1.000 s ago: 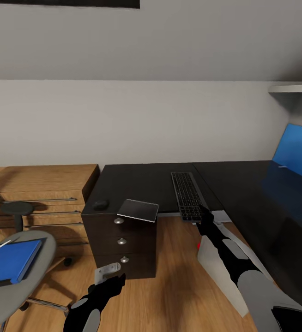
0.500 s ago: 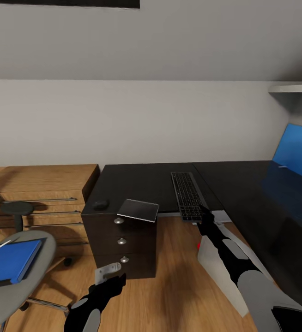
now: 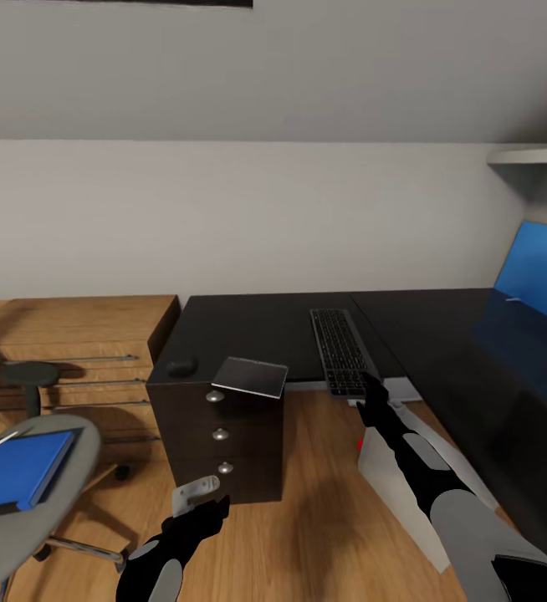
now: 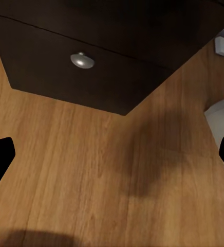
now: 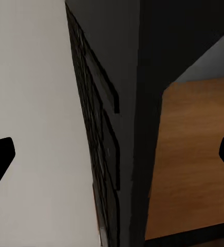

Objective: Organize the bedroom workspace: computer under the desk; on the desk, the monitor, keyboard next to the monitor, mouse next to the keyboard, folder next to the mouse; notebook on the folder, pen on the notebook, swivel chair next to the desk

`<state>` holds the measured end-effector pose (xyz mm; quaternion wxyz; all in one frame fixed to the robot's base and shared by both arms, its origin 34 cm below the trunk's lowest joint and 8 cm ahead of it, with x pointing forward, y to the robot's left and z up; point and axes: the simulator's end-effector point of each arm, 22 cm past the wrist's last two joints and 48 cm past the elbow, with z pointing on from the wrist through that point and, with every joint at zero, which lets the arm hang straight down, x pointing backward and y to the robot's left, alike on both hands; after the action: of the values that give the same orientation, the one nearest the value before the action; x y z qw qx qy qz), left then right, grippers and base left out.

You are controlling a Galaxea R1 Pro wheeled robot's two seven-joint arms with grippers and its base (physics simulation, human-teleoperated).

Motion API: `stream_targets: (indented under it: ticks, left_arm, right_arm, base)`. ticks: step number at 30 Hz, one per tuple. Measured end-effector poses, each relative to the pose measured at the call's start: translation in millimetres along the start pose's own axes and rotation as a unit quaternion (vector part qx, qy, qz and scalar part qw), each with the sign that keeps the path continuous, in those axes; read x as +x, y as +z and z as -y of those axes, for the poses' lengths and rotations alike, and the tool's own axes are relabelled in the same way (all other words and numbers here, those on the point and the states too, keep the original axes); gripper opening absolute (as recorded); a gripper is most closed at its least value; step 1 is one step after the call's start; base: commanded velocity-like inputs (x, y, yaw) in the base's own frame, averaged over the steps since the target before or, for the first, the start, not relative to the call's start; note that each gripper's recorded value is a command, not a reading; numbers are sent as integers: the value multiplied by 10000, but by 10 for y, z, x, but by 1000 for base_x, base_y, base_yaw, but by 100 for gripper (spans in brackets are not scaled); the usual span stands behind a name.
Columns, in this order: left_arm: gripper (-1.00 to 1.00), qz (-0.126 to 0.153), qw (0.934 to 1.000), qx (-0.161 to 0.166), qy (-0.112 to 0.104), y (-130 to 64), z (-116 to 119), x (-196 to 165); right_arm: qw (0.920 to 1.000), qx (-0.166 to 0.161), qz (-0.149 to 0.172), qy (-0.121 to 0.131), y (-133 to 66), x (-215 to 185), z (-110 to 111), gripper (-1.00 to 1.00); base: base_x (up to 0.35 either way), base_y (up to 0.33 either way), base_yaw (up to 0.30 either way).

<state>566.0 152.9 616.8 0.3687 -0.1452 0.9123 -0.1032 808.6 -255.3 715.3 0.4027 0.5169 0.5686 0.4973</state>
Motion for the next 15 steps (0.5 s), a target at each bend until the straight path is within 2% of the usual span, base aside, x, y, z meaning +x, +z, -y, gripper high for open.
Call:
stream_targets:
  ticks: [14, 15]
  left_arm:
    - [100, -8, 10000, 8, -12, 12, -5, 18]
    - [100, -8, 10000, 8, -12, 12, -5, 18]
  right_arm:
    - [10000, 5, -1, -9, 1, 1, 22, 100]
    - [10000, 6, -1, -10, 1, 1, 22, -100]
  base:
    - [0, 0, 0]
    - [0, 0, 0]
